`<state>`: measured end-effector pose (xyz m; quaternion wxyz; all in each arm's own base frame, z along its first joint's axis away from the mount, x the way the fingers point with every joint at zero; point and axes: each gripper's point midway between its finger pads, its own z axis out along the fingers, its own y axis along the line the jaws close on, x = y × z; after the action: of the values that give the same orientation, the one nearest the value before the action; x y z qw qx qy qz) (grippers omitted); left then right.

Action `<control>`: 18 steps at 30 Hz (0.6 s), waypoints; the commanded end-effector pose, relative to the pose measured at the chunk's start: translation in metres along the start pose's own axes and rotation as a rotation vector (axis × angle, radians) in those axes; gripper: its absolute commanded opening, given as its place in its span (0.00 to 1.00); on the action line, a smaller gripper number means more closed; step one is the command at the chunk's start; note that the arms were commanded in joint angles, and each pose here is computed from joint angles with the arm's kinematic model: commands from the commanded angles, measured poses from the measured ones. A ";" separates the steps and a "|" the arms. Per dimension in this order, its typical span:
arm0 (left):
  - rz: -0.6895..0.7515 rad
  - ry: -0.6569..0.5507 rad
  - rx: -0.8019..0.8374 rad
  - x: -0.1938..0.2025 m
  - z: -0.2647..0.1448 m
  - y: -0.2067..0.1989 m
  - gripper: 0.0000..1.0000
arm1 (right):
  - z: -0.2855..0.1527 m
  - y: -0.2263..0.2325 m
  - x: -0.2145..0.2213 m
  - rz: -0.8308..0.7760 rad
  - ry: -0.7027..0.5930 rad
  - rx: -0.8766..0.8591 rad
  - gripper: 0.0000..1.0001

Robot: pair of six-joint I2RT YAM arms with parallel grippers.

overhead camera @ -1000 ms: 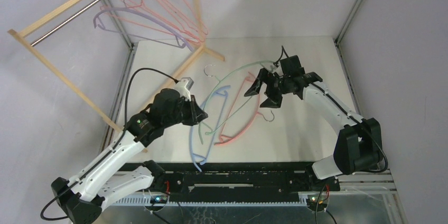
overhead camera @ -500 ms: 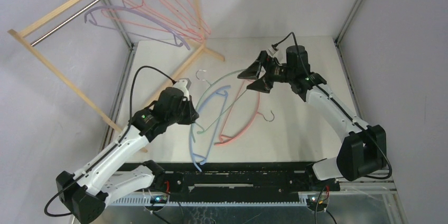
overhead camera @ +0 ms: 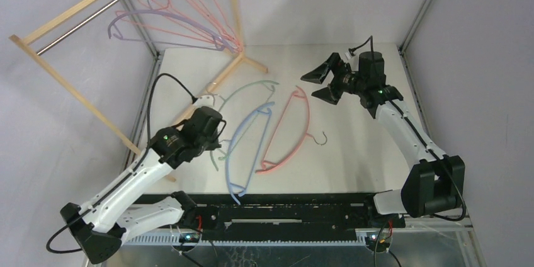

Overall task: Organize the hangers
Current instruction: Pick up the hanger at the center of the board, then adjust the hanger.

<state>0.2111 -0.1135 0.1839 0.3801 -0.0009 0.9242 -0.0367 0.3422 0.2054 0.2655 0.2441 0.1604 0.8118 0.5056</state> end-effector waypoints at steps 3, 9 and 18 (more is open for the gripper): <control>-0.105 -0.138 -0.376 -0.027 -0.042 0.073 0.00 | 0.005 -0.004 0.004 -0.024 0.030 0.005 1.00; -0.116 -0.191 -0.527 -0.039 -0.072 0.105 0.00 | 0.010 -0.005 0.005 -0.007 0.052 -0.003 1.00; -0.017 -0.309 -0.631 -0.100 -0.096 0.109 0.00 | 0.015 -0.009 0.005 0.006 0.074 0.003 1.00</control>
<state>0.2021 -0.0072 0.2741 0.4474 -0.1255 0.8620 0.2026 0.3429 0.2117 0.2411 0.2023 0.1623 0.8252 0.5018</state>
